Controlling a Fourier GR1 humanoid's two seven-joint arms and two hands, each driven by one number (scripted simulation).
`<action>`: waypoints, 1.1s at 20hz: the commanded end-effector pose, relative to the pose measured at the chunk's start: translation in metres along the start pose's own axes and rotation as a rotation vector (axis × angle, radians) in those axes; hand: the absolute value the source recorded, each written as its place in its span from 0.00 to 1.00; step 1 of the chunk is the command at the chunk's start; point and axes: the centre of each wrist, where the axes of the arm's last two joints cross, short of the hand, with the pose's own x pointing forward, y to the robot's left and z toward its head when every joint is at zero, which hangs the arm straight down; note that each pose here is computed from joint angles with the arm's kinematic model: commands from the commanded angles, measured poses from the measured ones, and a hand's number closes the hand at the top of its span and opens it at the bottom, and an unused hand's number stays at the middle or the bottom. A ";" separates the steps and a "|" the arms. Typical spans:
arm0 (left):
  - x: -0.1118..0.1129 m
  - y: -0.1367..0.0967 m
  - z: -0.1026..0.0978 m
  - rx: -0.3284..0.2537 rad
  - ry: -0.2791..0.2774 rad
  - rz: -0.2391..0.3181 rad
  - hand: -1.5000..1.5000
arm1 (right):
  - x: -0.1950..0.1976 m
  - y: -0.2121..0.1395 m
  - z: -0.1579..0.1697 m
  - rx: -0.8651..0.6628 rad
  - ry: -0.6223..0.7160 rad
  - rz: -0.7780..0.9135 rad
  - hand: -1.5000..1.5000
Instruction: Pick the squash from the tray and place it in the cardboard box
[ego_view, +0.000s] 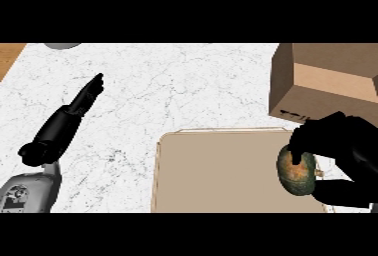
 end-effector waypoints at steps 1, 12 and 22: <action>-0.004 -0.010 -0.001 -0.002 0.014 0.006 0.50 | -0.025 -0.027 -0.003 -0.164 0.178 -0.081 1.00; -0.001 -0.004 -0.002 -0.020 -0.024 -0.008 0.50 | -0.127 -0.101 -0.030 -0.236 0.421 -0.027 1.00; 0.000 -0.012 -0.015 -0.032 -0.024 -0.004 0.50 | -0.189 -0.089 -0.019 0.225 0.581 0.033 1.00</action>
